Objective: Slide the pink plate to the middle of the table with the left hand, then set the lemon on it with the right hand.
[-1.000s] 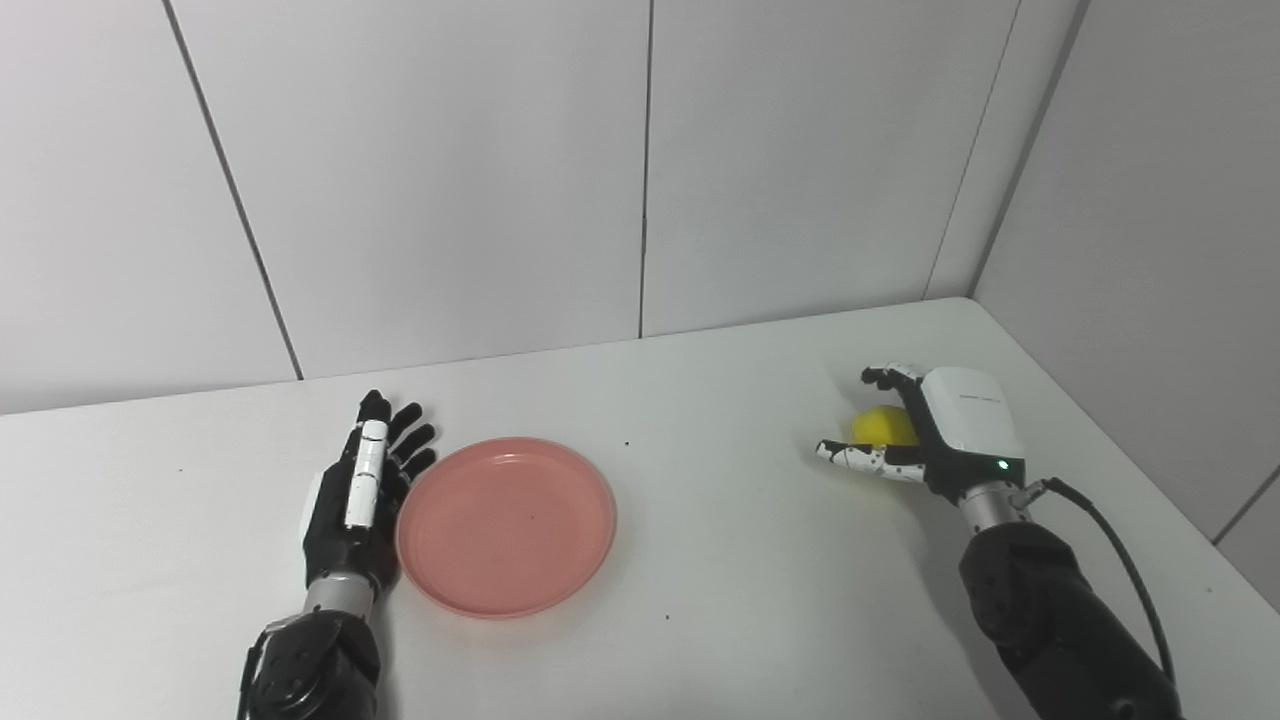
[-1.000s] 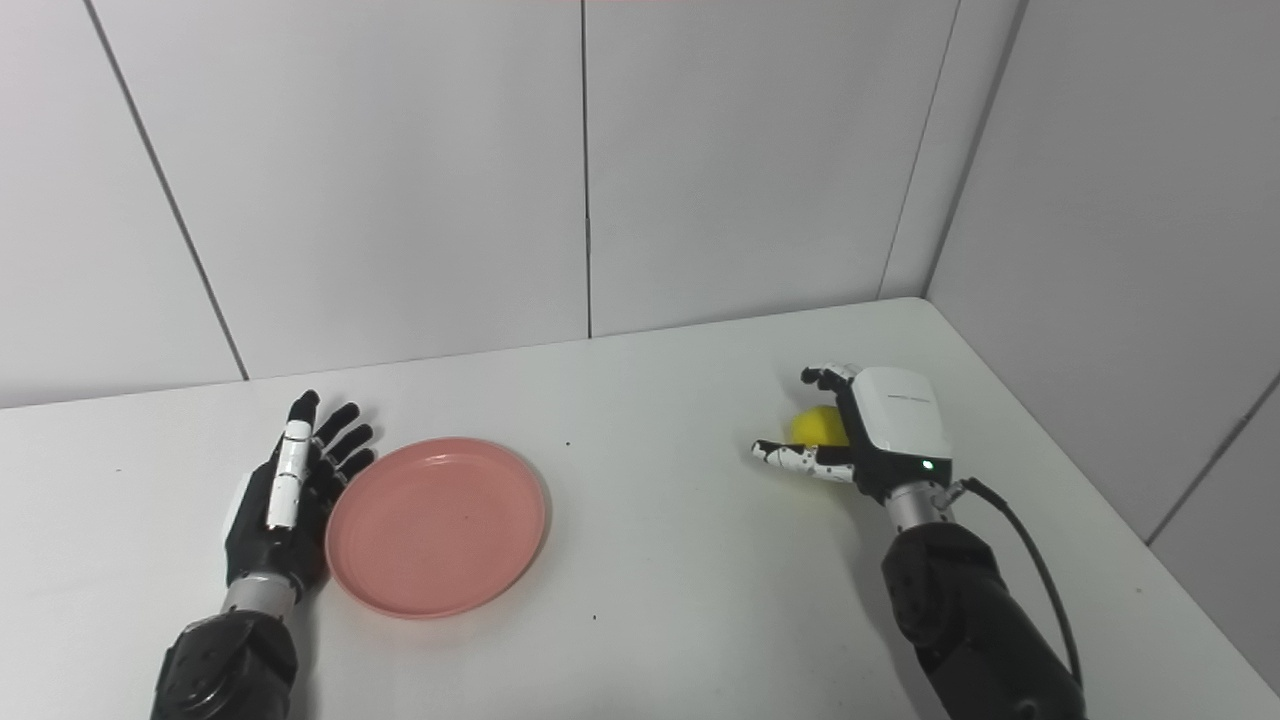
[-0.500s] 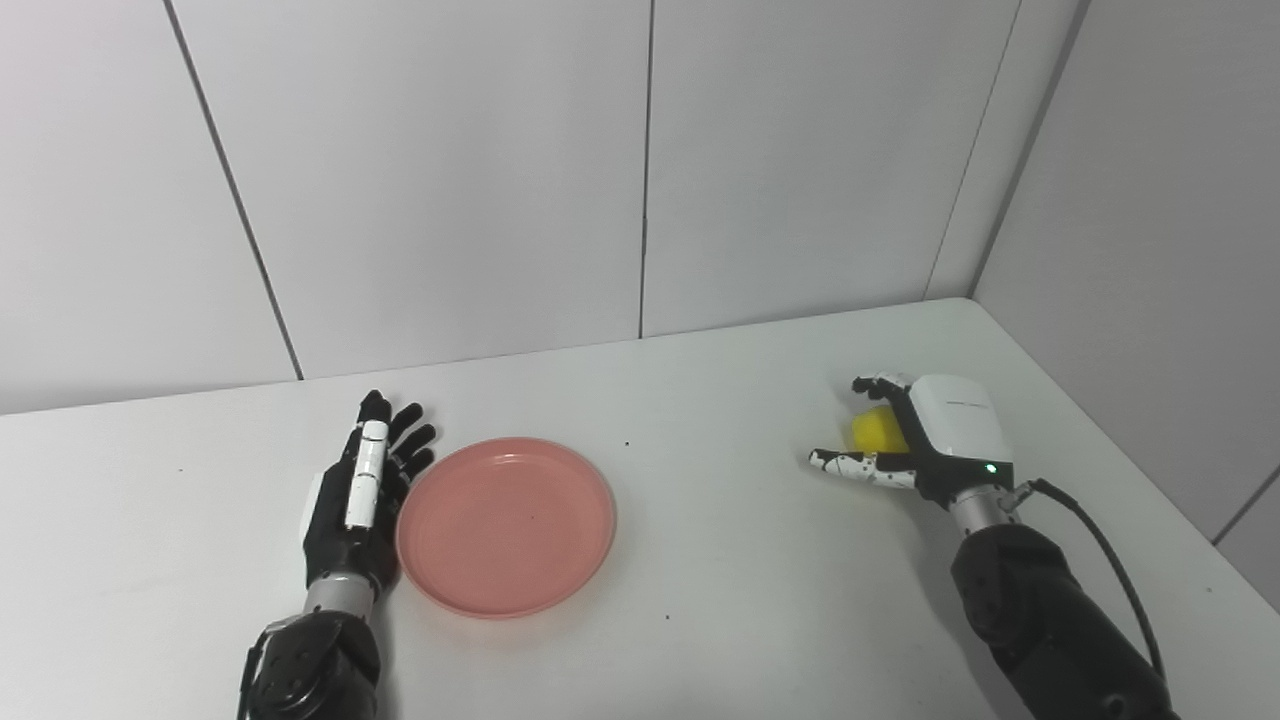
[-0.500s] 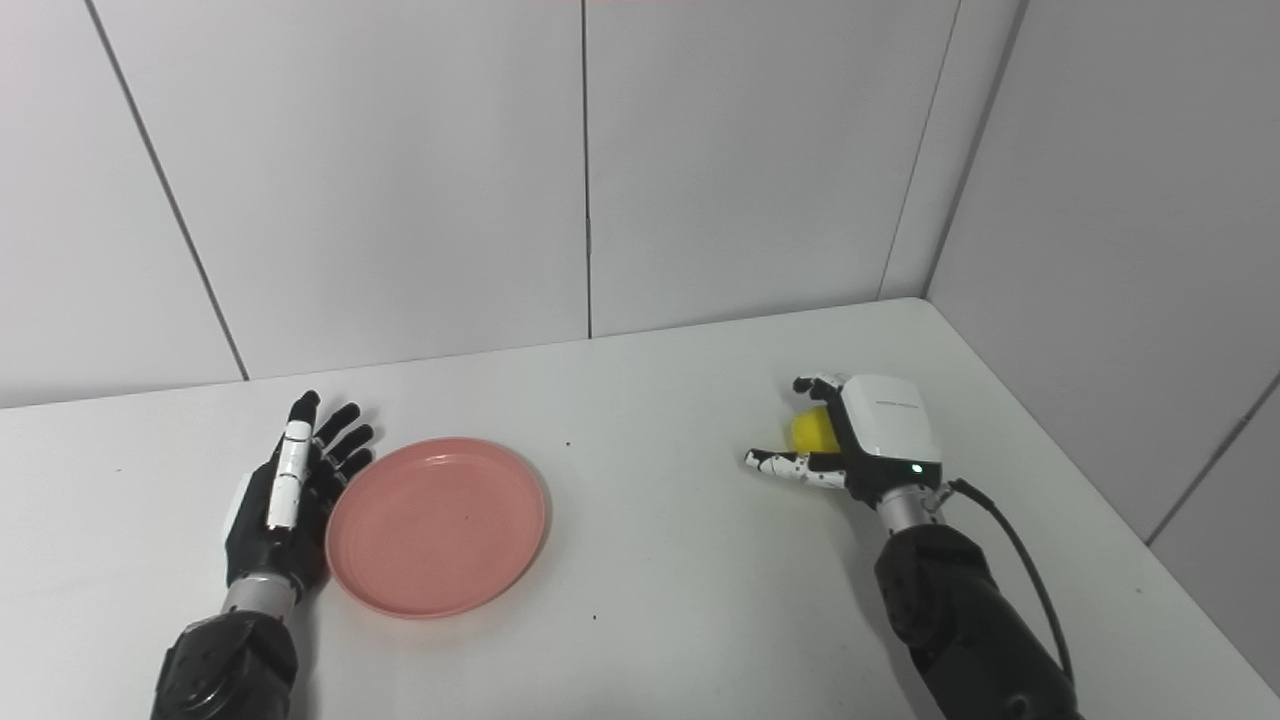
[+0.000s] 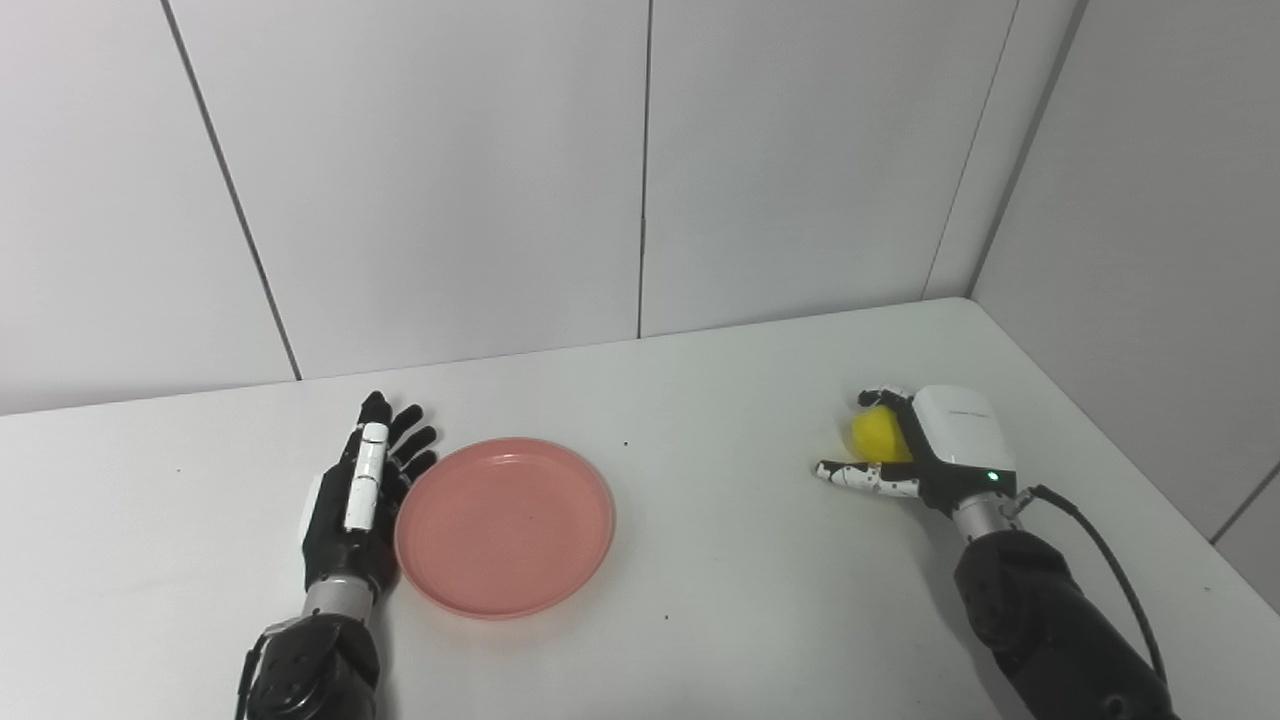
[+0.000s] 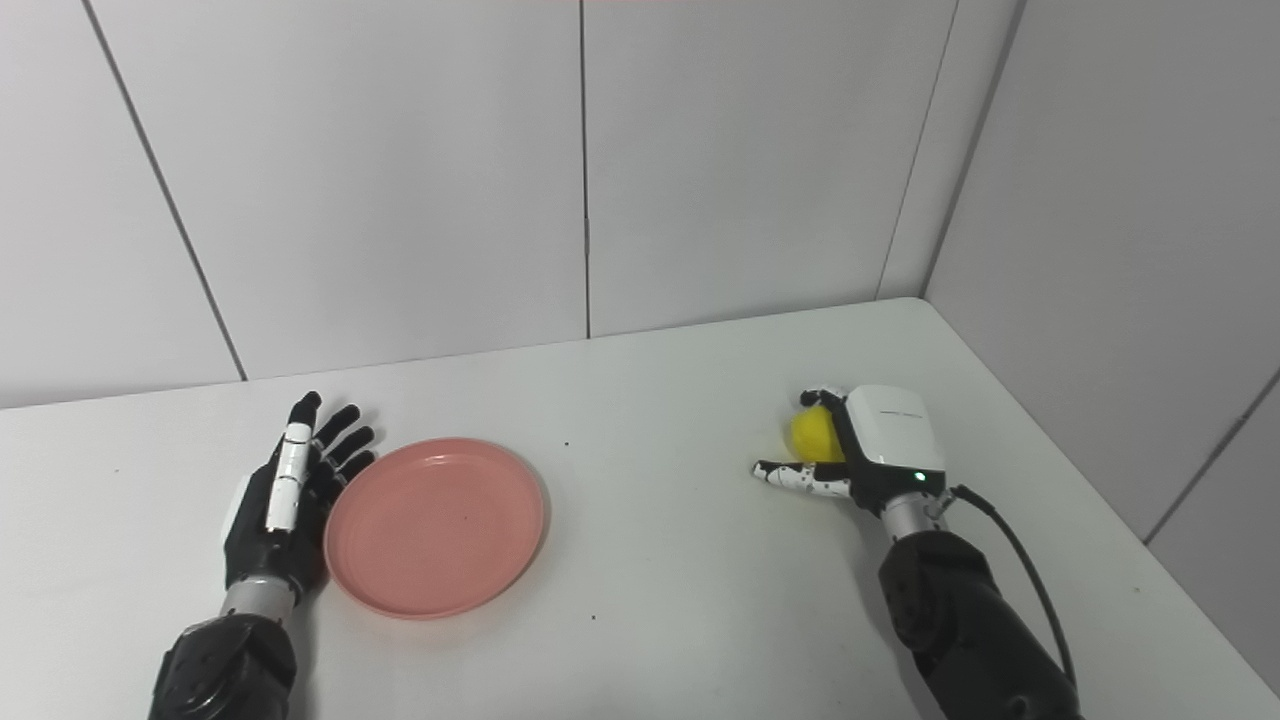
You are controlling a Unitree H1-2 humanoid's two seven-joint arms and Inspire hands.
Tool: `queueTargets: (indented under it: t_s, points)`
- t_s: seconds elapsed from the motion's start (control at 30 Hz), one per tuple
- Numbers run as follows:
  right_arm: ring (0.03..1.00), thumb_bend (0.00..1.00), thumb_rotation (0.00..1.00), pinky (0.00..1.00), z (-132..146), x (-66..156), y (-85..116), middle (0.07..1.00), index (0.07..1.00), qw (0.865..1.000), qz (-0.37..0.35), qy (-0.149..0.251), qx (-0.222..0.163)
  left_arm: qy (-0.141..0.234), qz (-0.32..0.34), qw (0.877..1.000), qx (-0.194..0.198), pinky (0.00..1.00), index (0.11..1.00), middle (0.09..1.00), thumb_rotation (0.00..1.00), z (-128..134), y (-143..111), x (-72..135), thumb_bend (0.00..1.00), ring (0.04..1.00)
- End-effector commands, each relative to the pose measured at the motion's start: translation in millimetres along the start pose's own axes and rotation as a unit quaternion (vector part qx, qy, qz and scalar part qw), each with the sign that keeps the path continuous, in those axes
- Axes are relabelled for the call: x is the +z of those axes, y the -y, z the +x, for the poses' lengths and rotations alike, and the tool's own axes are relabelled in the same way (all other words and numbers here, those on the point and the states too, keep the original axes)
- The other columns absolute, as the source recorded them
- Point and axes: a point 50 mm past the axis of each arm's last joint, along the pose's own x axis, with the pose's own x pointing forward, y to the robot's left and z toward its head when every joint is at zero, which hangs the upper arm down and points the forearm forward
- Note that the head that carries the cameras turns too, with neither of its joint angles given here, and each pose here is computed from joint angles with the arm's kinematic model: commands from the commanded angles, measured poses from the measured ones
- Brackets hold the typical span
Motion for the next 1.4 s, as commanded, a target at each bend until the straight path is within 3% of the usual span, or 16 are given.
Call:
queueTargets:
  t_s: [0.0,0.2,0.27,0.37,0.43,0.47,0.53,0.67,1.0,1.37]
  points:
    - [0.448,0.92,0.64,0.36,12.2,3.6,16.8,0.553,0.635,0.999,0.011,0.024,-0.034,-0.084,-0.008,0.996,0.028,0.84,0.944,0.858,0.77,-14.9,-11.5,-35.1,0.66,0.826]
    - [0.355,0.89,0.54,0.29,11.5,4.1,9.2,0.443,0.536,0.999,0.023,0.022,-0.035,-0.084,-0.009,0.996,0.028,0.85,0.939,0.856,0.77,-14.7,-12.2,-32.9,0.66,0.826]
    - [0.286,0.84,0.54,0.23,12.8,3.3,4.8,0.363,0.444,0.999,0.023,0.019,-0.033,-0.084,-0.01,0.996,0.028,0.85,0.942,0.857,0.77,-15.1,-12.3,-32.4,0.66,0.829]
    - [0.256,0.8,0.54,0.21,14.3,0.8,-0.6,0.328,0.4,0.999,0.029,0.017,-0.037,-0.084,-0.01,0.996,0.028,0.85,0.942,0.857,0.77,-15.5,-12.1,-32.3,0.65,0.83]
    - [0.216,0.72,0.58,0.17,14.8,-1.5,-4.0,0.281,0.33,0.999,0.032,0.018,-0.038,-0.085,-0.01,0.996,0.029,0.85,0.947,0.864,0.78,-15.8,-11.9,-32.5,0.65,0.832]
    - [0.208,0.68,0.62,0.16,15.0,-2.3,-5.1,0.272,0.323,0.999,0.033,0.018,-0.038,-0.085,-0.012,0.996,0.029,0.86,0.947,0.863,0.77,-15.9,-11.8,-32.5,0.65,0.834]
    - [0.226,0.59,0.59,0.17,14.0,-2.6,-5.8,0.294,0.374,0.998,0.037,0.021,-0.038,-0.086,-0.012,0.996,0.028,0.85,0.945,0.86,0.77,-16.3,-11.4,-32.5,0.64,0.832]
    - [0.218,0.55,0.54,0.16,12.6,-3.8,-9.1,0.287,0.369,0.998,0.037,0.022,-0.041,-0.086,-0.005,0.996,0.027,0.83,0.949,0.86,0.78,-16.3,-11.6,-33.3,0.64,0.831]
    - [0.231,0.55,0.48,0.18,9.7,-0.4,-10.9,0.297,0.369,0.998,0.035,0.024,-0.035,-0.087,-0.015,0.996,0.025,0.86,0.957,0.864,0.78,-17.3,-11.6,-34.3,0.62,0.835]
    - [0.176,0.53,0.49,0.12,14.3,24.8,14.4,0.245,0.322,0.996,0.046,0.07,-0.041,-0.086,-0.012,0.996,0.025,0.85,0.955,0.862,0.78,-17.1,-10.4,-35.4,0.62,0.833]
